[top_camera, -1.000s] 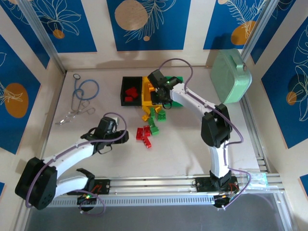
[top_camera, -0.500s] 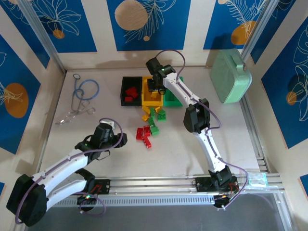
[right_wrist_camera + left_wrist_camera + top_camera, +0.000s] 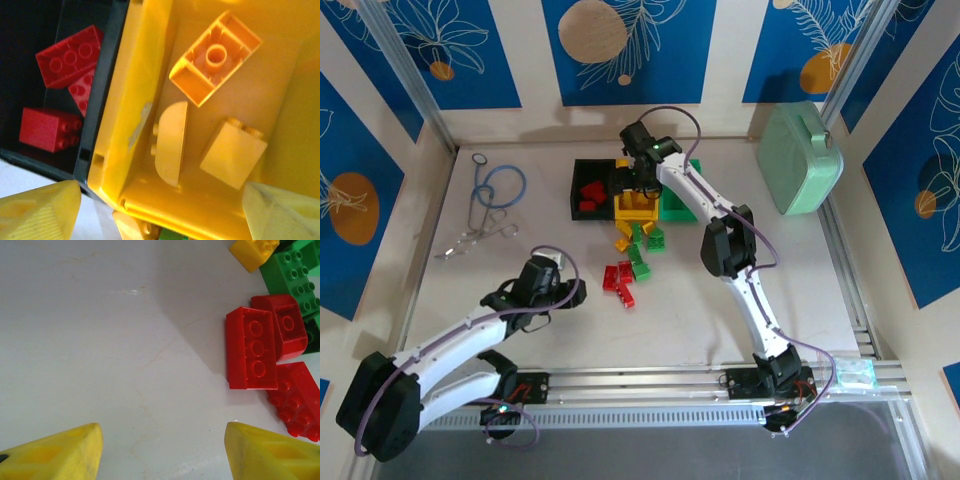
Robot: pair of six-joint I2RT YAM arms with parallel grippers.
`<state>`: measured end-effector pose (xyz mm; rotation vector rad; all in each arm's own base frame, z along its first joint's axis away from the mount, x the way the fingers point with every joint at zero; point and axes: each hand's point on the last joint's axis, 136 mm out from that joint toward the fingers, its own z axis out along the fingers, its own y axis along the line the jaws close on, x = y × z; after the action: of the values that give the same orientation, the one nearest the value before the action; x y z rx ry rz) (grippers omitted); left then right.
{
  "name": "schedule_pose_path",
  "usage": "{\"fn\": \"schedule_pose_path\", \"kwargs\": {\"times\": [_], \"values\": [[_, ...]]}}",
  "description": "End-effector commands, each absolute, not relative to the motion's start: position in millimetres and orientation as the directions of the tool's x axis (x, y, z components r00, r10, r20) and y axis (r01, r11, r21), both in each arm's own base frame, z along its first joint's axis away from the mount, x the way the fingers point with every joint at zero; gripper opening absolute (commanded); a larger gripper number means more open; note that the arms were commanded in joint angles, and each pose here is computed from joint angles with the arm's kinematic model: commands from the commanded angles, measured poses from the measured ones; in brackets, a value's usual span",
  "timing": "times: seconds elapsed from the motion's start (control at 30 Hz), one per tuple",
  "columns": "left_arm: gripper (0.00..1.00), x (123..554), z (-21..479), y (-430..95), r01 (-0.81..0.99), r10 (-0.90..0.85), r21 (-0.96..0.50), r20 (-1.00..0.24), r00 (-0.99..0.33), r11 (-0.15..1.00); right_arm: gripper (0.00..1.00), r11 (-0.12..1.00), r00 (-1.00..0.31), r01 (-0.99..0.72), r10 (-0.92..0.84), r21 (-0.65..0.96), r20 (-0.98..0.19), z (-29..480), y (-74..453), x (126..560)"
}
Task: Sort the legos into containers by color
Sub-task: Place the lego in the container, then pick up the lego from the center of the table.
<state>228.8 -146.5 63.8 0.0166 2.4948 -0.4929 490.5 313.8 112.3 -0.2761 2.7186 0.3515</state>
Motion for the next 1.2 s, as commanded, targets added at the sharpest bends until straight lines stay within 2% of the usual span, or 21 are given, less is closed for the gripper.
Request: {"fn": "schedule_pose_path", "kwargs": {"times": [0.0,0.27,0.57,0.83,1.17], "values": [[0.65,233.9,74.4,-155.4,0.165,-0.060,-0.330,-0.577,-0.815,0.930,0.84,0.927,-0.882,-0.273,-0.135,0.256,-0.452,156.4,319.0,476.7],[0.68,239.3,80.8,-179.5,0.216,-0.047,-0.378,-0.578,-0.814,0.900,0.84,0.919,-0.862,-0.276,-0.107,0.281,-0.495,179.8,307.0,444.8],[0.71,250.0,79.5,-217.0,0.268,0.000,-0.415,-0.542,-0.840,0.870,0.84,0.925,-0.877,-0.217,-0.045,0.312,-0.478,169.2,277.3,405.5],[0.64,261.9,51.3,-224.3,0.188,-0.016,-0.396,-0.459,-0.888,0.899,0.84,0.936,-0.903,-0.149,0.002,0.318,-0.430,140.7,247.3,373.2],[0.61,272.0,39.3,-234.6,0.172,-0.013,-0.394,-0.425,-0.905,0.903,0.84,0.932,-0.912,-0.087,0.068,0.353,-0.404,128.5,225.1,362.1]]}}
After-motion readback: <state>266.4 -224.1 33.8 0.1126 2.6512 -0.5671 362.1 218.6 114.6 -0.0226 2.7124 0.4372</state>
